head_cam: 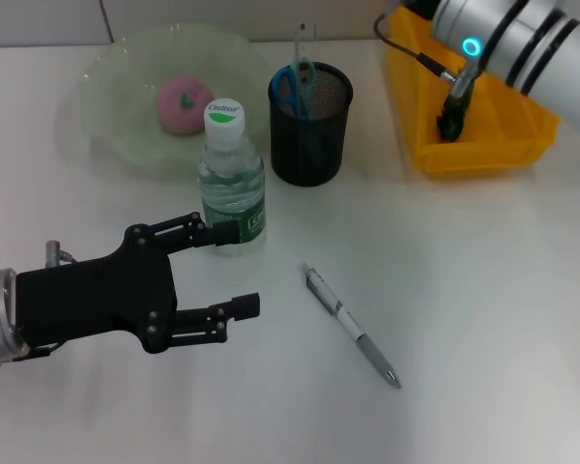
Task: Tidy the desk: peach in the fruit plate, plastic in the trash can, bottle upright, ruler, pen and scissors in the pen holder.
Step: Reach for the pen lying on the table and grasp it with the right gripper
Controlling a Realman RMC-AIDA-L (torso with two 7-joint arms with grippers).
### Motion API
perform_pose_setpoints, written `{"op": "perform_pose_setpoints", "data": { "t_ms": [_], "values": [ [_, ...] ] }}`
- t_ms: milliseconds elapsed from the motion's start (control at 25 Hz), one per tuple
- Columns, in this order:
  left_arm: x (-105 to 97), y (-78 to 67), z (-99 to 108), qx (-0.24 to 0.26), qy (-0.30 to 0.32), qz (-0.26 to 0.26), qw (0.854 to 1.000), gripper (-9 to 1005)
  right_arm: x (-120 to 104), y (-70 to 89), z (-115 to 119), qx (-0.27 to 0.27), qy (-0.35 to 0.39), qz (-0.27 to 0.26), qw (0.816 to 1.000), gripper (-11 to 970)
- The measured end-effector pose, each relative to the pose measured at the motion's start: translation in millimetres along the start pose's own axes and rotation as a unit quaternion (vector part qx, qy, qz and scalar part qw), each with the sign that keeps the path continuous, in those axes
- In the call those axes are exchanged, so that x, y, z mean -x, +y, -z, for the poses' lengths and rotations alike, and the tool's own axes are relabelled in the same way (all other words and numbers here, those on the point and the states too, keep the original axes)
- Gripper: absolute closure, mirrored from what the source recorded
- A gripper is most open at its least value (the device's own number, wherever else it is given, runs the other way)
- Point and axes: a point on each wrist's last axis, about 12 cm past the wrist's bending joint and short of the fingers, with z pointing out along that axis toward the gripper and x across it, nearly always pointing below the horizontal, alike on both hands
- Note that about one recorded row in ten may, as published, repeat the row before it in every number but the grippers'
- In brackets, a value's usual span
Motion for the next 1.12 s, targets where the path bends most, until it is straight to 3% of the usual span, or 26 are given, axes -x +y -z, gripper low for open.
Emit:
{"op": "perform_pose_setpoints", "data": {
  "t_ms": [200, 360, 440, 520, 720, 1000, 1040, 1120],
  "values": [
    [0, 0.6, 3, 0.009, -0.004, 0.0, 1.0, 197, 18, 7.2, 19, 0.072, 0.039, 0.01, 0.997, 385],
    [1, 0.1, 8, 0.02, -0.012, -0.001, 1.0, 197, 35, 16.3, 36, 0.098, 0.157, 0.005, 0.983, 353],
    [1, -0.5, 8, 0.021, -0.015, -0.004, 1.0, 197, 45, 21.7, 50, 0.087, 0.257, 0.003, 0.962, 337],
    [1, -0.8, 8, 0.022, -0.015, -0.006, 1.0, 197, 50, 22.7, 54, 0.08, 0.285, 0.003, 0.955, 322],
    [-1, -1.9, 9, 0.025, -0.015, -0.011, 0.999, 197, 59, 31.8, 61, 0.059, 0.404, -0.032, 0.912, 273],
    [-4, 0.5, 13, 0.05, -0.012, -0.02, 0.998, 197, 63, 41.3, 43, -0.02, 0.505, -0.071, 0.86, 236],
    [-4, 0.3, 13, 0.052, -0.011, -0.023, 0.998, 197, 59, 47.0, 35, -0.041, 0.529, -0.072, 0.845, 236],
    [-5, 0.1, 15, 0.058, -0.011, -0.034, 0.998, 197, 56, 50.6, 30, -0.049, 0.541, -0.074, 0.836, 237]
  ]
}}
